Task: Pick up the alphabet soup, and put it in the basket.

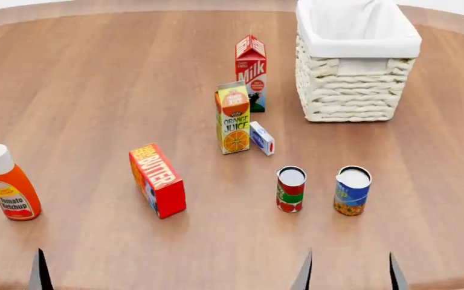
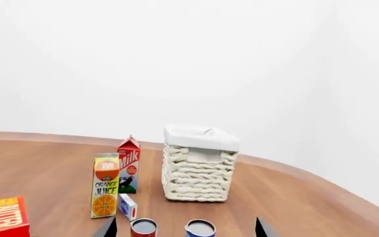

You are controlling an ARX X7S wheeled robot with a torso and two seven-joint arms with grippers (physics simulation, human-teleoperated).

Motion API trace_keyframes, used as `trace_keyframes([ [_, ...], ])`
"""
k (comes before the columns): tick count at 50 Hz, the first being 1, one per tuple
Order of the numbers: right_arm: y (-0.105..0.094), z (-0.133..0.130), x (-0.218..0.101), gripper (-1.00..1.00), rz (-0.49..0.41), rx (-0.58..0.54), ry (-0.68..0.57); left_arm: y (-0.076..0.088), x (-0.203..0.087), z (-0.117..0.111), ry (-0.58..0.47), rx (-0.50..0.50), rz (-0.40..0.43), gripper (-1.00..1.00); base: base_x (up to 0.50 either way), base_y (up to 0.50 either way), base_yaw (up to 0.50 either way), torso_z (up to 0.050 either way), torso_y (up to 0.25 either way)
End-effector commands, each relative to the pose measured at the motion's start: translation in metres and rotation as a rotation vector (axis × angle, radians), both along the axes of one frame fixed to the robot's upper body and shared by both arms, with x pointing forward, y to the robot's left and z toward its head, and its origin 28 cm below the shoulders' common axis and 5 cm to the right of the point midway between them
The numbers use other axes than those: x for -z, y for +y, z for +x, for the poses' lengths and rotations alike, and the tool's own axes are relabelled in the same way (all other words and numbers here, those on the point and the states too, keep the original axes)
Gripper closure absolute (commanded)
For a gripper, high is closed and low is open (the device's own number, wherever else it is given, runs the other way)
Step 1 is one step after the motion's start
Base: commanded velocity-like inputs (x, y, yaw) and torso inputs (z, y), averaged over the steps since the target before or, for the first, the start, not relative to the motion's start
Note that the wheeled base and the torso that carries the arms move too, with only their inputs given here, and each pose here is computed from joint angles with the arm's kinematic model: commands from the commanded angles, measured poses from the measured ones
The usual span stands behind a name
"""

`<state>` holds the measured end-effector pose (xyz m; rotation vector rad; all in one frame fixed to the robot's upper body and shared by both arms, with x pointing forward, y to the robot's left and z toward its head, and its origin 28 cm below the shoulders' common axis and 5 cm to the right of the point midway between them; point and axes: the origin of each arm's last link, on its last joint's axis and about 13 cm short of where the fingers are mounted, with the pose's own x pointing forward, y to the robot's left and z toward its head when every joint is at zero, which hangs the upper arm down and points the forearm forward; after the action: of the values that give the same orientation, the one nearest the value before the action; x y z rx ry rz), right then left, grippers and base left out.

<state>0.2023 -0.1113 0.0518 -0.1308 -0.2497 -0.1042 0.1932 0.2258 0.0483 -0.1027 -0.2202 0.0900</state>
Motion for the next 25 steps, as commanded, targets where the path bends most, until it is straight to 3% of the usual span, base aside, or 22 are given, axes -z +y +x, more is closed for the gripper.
trace_keyframes([
  [1,-0.0133,-0.0027,-0.0128,-1.0,0.011,0.062,-0.069,0.0084,-0.012,-0.0063,-0.085,-0.058,-0.009,-1.0,0.0,0.0,0.0,0.0,0.0],
  [11,-0.0193,0.0016,-0.0139,-1.0,0.043,0.09,-0.059,0.0155,-0.0131,-0.004,-0.094,-0.082,-0.075,-1.0,0.0,0.0,0.0,0.0,0.0],
  [25,-0.0197,0.0008,-0.0141,-1.0,0.045,0.095,-0.058,0.0167,-0.0143,-0.007,-0.069,-0.083,-0.047,-1.0,0.0,0.0,0.0,0.0,0.0],
])
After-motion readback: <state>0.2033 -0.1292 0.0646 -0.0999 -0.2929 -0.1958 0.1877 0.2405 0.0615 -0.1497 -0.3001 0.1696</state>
